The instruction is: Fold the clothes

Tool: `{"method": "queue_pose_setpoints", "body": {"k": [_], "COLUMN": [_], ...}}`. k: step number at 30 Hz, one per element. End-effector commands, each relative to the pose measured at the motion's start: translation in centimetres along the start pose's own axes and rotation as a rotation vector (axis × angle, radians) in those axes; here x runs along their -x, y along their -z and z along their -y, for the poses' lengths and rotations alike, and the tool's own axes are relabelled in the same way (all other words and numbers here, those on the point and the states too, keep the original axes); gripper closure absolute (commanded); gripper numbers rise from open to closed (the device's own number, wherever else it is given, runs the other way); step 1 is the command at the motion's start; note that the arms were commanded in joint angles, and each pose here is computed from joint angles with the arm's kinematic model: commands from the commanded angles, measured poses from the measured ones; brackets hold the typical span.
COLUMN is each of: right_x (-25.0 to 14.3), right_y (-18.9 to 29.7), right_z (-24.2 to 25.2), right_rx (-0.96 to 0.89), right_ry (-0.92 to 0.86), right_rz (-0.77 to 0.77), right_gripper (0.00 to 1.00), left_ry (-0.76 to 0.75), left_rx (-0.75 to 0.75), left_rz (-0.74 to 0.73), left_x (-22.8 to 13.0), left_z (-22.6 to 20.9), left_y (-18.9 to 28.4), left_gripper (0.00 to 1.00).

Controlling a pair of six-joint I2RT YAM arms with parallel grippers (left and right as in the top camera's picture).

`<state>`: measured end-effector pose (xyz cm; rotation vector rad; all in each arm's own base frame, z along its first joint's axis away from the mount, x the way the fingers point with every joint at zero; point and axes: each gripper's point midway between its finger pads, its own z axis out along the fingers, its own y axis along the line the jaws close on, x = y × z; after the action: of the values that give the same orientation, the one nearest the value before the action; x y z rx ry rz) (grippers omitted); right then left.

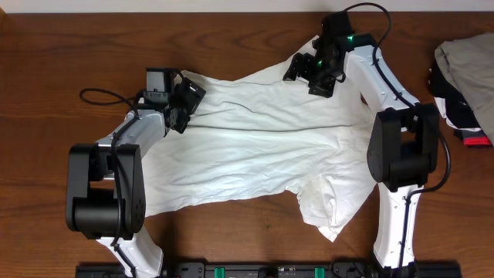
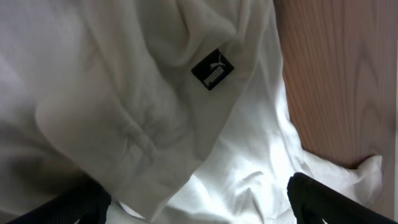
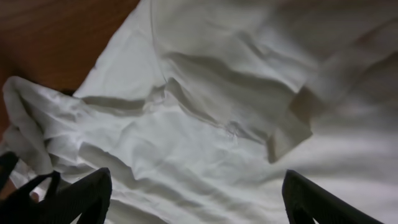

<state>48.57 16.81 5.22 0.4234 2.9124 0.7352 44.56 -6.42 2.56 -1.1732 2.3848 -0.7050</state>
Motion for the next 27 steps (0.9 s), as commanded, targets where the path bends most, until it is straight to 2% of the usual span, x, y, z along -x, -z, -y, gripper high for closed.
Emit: {"method": "queue_pose_setpoints", "body": {"k": [1, 12, 15, 21, 27], "right_x": [0.0, 0.5, 0.5, 0.9, 0.7], "right_y": [0.1, 0.1, 0.1, -0.4, -2.1], "right_z": [0.0, 0.7, 0.7, 0.6, 1.3], "right_rx": [-0.009, -0.052, -0.055, -0.065, -0.075], "right_ry": [0.033, 0.03, 0.023, 0.015, -0.025], "right_rz": [0.001, 0.03, 0.033, 0.053, 0.031], "right_gripper": [0.15, 0.29, 0.29, 0.27, 0.27], "left_ry": [0.004, 0.001, 0.001, 0.001, 0.001], "left_rx": [0.0, -0.041, -0.048, -0.054, -0.054], "left_rz": [-0.018, -0.059, -0.071, -0.081, -0.081], "left_x": [-0.1, -0.6, -0.8, -1.0, -1.0], "left_z": [-0.2, 0.9, 1.0, 1.1, 1.2], "left_y": [-0.5, -0.4, -0.4, -0.3, -0.3], "left_gripper": [0.07, 0.19, 0.23, 0.25, 0.36]}}
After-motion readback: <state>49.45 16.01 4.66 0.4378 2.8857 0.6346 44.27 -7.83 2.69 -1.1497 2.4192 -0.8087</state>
